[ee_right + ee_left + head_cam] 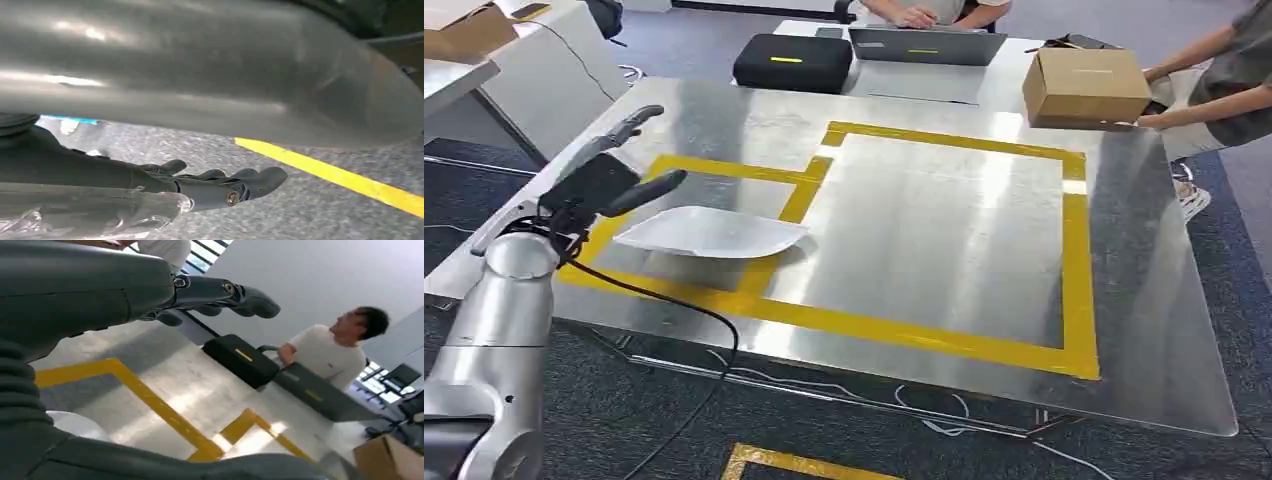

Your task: Take the parts from the cabinet and place them on the table.

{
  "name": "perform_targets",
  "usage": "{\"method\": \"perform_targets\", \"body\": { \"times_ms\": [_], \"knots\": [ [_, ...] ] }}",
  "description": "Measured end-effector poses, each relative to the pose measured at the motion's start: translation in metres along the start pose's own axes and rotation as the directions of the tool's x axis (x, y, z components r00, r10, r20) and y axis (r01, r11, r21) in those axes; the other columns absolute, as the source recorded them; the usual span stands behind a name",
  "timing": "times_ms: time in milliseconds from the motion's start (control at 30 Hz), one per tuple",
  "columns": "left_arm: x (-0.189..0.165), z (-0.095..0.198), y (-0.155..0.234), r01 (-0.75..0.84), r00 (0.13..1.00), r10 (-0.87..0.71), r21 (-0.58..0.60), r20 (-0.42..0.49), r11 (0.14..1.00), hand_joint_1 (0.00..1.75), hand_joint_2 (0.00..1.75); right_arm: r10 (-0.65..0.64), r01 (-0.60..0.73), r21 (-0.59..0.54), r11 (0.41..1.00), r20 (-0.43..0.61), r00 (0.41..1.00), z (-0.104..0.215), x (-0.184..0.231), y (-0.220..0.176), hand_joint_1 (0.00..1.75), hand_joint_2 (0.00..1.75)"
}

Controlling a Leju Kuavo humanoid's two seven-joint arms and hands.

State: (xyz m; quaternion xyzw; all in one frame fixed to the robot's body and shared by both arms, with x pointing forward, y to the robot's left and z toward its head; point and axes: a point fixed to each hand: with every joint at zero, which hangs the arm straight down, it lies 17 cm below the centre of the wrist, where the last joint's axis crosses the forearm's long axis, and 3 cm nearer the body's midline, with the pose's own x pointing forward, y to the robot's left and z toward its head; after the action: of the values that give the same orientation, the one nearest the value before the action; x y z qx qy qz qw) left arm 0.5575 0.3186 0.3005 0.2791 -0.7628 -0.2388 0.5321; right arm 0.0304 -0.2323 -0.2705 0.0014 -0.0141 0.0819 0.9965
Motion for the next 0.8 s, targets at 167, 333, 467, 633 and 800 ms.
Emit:
{"method": "perform_targets", "body": {
  "times_ms": [167, 333, 467, 633, 800],
  "knots": [
    [-0.01, 0.012, 0.062, -0.174, 0.985, 0.169, 0.174, 0.04, 0.969, 0.0, 0.0, -0.002, 0.002, 0.005, 1.0, 0.019, 1.0, 0.001, 0.003, 0.002, 0.0, 0.0],
    [-0.032, 0.037, 0.128, -0.292, 0.956, 0.281, 0.326, 0.083, 0.899, 0.0, 0.0, -0.025, 0.025, -0.004, 1.0, -0.01, 1.0, 0.001, -0.003, 0.0, 0.0, 0.0],
    [-0.05, 0.062, 0.172, -0.36, 0.932, 0.335, 0.432, 0.137, 0.827, 0.0, 0.0, -0.045, 0.045, -0.005, 0.999, -0.015, 0.999, 0.001, -0.003, -0.001, 0.0, 0.0],
    [-0.077, 0.104, 0.217, -0.424, 0.905, 0.367, 0.515, 0.214, 0.745, 0.0, 0.0, -0.075, 0.075, -0.026, 0.997, 0.013, 0.997, 0.0, 0.001, -0.005, 0.0, 0.0],
    [-0.108, 0.16, 0.274, -0.484, 0.872, 0.389, 0.635, 0.297, 0.602, 0.0, 0.0, -0.13, 0.129, -0.047, 0.99, -0.004, 0.992, 0.0, -0.001, -0.008, 0.0, 0.0]
  ]
}}
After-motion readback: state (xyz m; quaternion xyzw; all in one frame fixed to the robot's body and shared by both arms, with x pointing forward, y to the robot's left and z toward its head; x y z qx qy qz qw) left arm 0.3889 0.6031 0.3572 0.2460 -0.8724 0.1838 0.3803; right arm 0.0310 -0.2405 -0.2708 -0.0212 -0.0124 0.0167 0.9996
